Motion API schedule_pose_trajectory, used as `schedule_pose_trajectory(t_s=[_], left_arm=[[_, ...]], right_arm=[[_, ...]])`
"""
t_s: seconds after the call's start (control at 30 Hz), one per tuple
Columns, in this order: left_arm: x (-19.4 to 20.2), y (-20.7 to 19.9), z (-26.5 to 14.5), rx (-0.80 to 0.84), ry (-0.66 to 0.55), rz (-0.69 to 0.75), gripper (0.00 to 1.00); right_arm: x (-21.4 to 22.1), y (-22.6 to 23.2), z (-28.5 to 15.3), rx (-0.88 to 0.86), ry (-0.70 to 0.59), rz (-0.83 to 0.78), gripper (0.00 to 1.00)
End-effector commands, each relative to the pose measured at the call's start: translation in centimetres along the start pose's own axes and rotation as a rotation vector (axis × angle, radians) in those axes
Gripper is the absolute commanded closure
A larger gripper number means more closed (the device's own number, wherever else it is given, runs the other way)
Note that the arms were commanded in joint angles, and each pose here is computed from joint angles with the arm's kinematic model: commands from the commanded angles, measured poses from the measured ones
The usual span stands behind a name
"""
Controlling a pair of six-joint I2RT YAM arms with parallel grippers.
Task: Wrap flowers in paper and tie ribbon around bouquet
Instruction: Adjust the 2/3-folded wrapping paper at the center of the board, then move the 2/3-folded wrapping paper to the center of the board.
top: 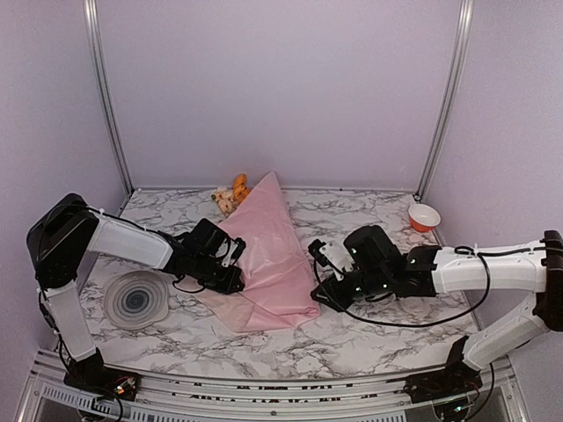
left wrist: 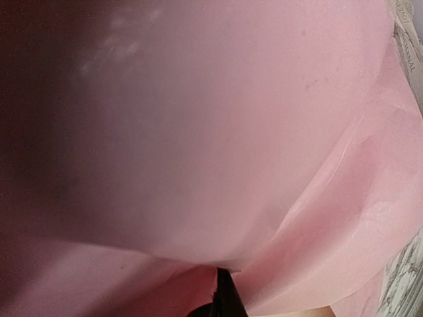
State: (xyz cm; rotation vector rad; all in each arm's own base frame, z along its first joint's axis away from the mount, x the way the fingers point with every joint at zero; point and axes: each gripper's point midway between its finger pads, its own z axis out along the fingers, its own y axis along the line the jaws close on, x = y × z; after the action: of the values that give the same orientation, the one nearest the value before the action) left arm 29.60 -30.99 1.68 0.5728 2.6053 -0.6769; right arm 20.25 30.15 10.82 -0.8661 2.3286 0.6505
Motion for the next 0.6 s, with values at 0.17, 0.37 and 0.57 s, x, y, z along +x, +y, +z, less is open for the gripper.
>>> schedule_pose_trajectory(t_s=[0.17, 0.37, 0.57], left_arm=[[1.2, 1.2, 0.8, -0.045, 0.064, -0.005, 1.0], [1.2, 1.8, 0.6, -0.076, 0.065, 0.004, 1.0], [0.4, 2.6, 0.5, -0.135, 0.052, 0.024, 1.0]], right_arm=[[-2.4, -1.0, 7.3, 0.008, 0.1, -0.095, 0.91], [3.1, -2.0, 8.6, 0.006, 0.198, -0.031, 0.95], [6.3, -2.6, 8.7, 0.011, 0.235, 0.027, 0.95]])
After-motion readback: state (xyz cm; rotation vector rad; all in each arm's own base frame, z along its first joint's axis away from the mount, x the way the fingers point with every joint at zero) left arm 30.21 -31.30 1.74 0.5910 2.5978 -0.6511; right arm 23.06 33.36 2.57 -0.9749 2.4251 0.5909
